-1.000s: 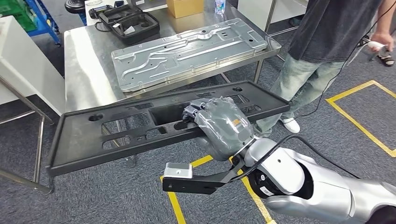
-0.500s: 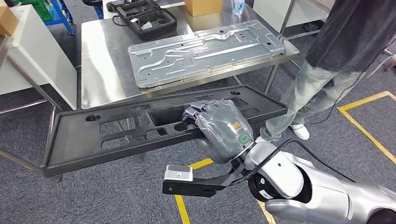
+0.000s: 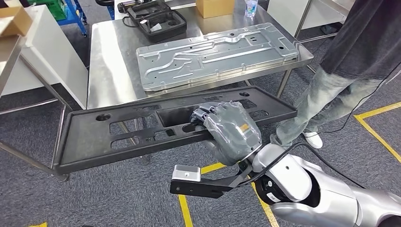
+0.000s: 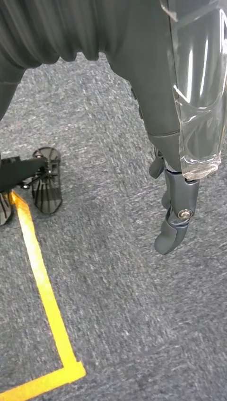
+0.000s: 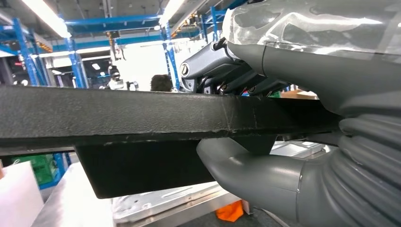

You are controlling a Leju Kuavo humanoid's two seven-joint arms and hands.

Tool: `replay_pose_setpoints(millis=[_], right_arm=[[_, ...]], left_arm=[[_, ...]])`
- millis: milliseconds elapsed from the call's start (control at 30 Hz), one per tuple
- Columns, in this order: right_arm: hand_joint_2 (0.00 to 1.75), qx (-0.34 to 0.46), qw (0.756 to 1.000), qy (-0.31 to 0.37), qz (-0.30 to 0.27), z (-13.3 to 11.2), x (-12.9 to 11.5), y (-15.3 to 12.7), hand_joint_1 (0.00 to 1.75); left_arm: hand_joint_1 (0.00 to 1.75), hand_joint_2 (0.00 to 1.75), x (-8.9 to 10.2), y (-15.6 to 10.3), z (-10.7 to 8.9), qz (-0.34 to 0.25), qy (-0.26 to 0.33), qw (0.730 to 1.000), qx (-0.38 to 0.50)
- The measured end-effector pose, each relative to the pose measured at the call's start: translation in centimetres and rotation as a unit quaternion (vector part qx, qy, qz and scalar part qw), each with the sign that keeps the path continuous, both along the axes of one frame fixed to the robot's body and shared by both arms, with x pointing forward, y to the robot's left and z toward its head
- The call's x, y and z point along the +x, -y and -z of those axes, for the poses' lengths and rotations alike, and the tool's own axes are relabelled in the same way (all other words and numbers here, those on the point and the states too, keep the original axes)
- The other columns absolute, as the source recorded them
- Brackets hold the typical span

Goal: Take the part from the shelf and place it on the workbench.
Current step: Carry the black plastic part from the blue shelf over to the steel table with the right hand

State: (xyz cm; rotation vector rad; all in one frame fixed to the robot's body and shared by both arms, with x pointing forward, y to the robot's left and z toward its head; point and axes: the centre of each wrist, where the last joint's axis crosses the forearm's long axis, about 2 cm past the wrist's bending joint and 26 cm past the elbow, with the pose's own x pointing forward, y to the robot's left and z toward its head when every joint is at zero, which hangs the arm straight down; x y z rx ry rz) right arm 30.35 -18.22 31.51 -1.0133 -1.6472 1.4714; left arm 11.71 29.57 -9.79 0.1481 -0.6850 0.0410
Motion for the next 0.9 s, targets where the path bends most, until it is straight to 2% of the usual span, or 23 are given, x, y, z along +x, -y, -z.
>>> replay_pose_setpoints(millis=[233, 600, 900], right_arm=[[1.75, 0.001, 1.000, -0.003, -0.001, 0.18, -0.15, 0.03, 1.75], [1.75, 0.001, 1.000, -0.002, 0.000, 0.16, -0.17, 0.19, 1.75], [1.75, 0.000, 1.000, -0.009, -0.001, 0.58, -0.27, 0.31, 1.75]], left_arm=[[0.00, 1.75, -0.30, -0.14, 0.07, 0.001, -0.005, 1.000, 0.001], [0.00, 1.75, 0.23, -0.37, -0.06, 0.001, -0.008, 1.000, 0.003], [0.00, 1.75, -0.61, -0.98, 0.13, 0.006, -0.058, 0.998, 0.015]])
